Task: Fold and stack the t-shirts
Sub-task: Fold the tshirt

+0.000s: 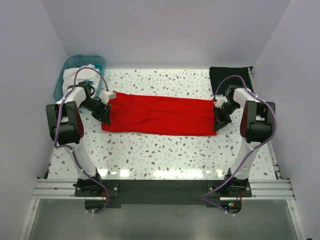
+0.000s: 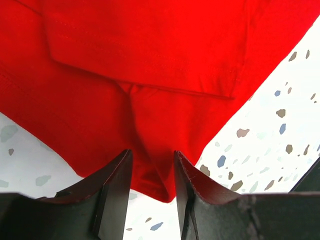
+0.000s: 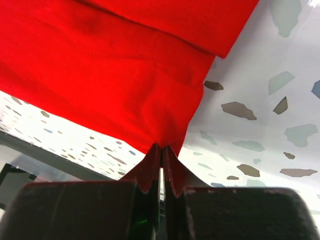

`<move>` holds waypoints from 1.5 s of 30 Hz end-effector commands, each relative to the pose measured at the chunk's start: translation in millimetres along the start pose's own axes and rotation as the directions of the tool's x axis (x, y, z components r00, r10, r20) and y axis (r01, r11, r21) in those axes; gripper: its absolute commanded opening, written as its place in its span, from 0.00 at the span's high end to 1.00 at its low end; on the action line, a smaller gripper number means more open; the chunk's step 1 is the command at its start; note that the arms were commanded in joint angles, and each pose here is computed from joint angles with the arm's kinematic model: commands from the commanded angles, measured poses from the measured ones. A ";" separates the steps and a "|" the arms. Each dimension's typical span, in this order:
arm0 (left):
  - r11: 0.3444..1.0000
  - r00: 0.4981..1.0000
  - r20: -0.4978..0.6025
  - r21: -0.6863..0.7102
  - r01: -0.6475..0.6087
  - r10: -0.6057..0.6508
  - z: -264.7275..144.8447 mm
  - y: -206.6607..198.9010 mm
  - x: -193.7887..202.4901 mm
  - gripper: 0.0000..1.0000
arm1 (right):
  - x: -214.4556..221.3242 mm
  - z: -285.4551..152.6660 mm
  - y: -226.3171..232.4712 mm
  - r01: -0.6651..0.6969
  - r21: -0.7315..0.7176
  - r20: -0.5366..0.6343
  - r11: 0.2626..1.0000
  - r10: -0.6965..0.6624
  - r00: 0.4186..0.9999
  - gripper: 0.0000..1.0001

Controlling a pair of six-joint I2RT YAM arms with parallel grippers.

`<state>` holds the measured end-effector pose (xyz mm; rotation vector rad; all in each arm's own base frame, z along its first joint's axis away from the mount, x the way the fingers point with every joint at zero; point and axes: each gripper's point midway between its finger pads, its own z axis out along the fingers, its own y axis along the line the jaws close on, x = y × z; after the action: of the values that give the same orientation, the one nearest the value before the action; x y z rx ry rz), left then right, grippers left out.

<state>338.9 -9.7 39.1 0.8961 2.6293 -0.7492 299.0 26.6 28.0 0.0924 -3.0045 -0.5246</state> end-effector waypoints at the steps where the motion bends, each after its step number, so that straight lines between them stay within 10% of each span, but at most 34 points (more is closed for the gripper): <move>1: 1.000 1.000 0.004 0.021 0.015 -0.015 2.6 -0.3 1.1 0.56 | -3.7 -16.5 2.2 0.005 0.011 0.037 1.000 -0.006 0.999 1.00; 6: 0.999 1.000 0.000 0.043 0.019 -0.019 2.6 -3.4 1.0 0.62 | -1.0 -14.1 0.5 0.009 0.013 0.033 1.000 -0.009 0.999 1.00; 14: 0.999 0.999 0.038 0.036 -0.002 0.001 -16.0 -8.6 -16.0 1.00 | 6.4 -21.8 -3.8 0.055 0.051 0.035 0.997 -0.057 0.998 1.00; 40: 0.996 0.996 -0.025 0.010 0.091 -0.091 5.2 0.7 11.4 0.91 | 32.2 2.7 -57.4 0.140 0.290 -0.032 0.947 -0.136 0.990 1.00; 45: 0.999 0.995 0.091 0.029 0.039 -0.041 -12.8 -14.3 -14.0 0.68 | 21.0 -13.5 -19.1 0.157 0.125 0.044 0.980 -0.163 0.986 0.70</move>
<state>320.0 -15.6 25.2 0.7877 2.7289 -0.8641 262.4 -3.2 13.6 0.2723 -3.0160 -0.2919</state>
